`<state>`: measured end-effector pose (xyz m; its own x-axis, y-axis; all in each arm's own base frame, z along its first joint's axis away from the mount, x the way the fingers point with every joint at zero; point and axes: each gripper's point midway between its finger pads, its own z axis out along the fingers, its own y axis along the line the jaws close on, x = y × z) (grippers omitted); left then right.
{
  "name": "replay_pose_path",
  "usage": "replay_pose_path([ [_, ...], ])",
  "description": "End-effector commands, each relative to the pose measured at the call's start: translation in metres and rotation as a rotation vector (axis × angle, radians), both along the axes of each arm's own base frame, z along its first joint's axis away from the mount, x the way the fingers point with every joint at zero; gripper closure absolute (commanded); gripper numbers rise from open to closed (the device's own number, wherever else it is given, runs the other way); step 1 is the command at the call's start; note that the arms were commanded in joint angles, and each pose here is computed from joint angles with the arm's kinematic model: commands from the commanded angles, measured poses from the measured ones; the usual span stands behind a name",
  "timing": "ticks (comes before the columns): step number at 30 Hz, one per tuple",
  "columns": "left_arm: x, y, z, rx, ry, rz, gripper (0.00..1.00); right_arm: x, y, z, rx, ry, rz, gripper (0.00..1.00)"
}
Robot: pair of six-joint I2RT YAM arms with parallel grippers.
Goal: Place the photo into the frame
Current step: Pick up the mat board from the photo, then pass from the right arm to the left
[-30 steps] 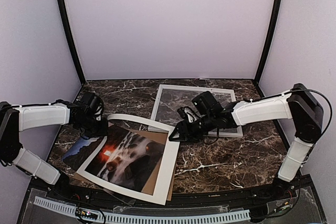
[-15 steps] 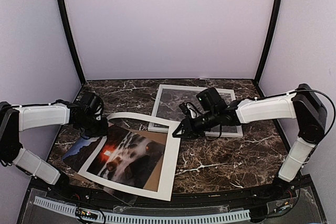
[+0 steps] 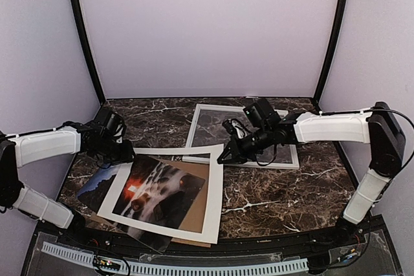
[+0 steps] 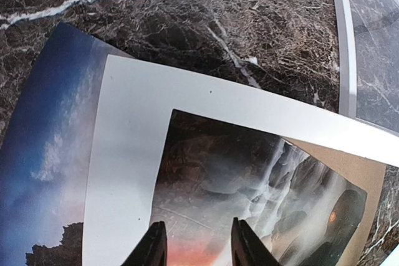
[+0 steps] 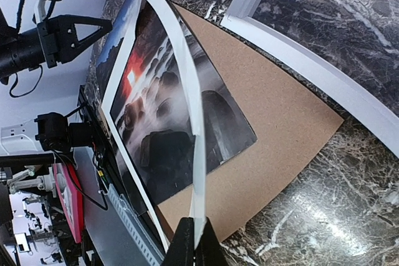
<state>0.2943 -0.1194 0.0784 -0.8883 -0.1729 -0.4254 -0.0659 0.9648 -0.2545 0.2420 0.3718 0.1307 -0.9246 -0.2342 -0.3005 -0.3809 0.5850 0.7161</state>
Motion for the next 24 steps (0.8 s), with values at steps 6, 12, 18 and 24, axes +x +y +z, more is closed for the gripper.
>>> replay_pose_path([
  [6, 0.014, -0.006, 0.056, -0.047, -0.152, -0.014, 0.49, 0.024, -0.018, 0.055, 0.001, -0.110, 0.001, 1.00],
  [12, 0.019, -0.008, 0.075, -0.059, -0.203, -0.021, 0.44, 0.048, -0.045, 0.082, -0.036, -0.177, -0.020, 1.00],
  [18, 0.025, -0.013, 0.079, -0.063, -0.221, -0.049, 0.42, 0.078, -0.097, 0.093, -0.112, -0.185, -0.045, 1.00],
  [24, 0.034, -0.023, 0.083, -0.085, -0.233, -0.089, 0.42, 0.121, -0.173, 0.104, -0.204, -0.214, -0.152, 1.00],
])
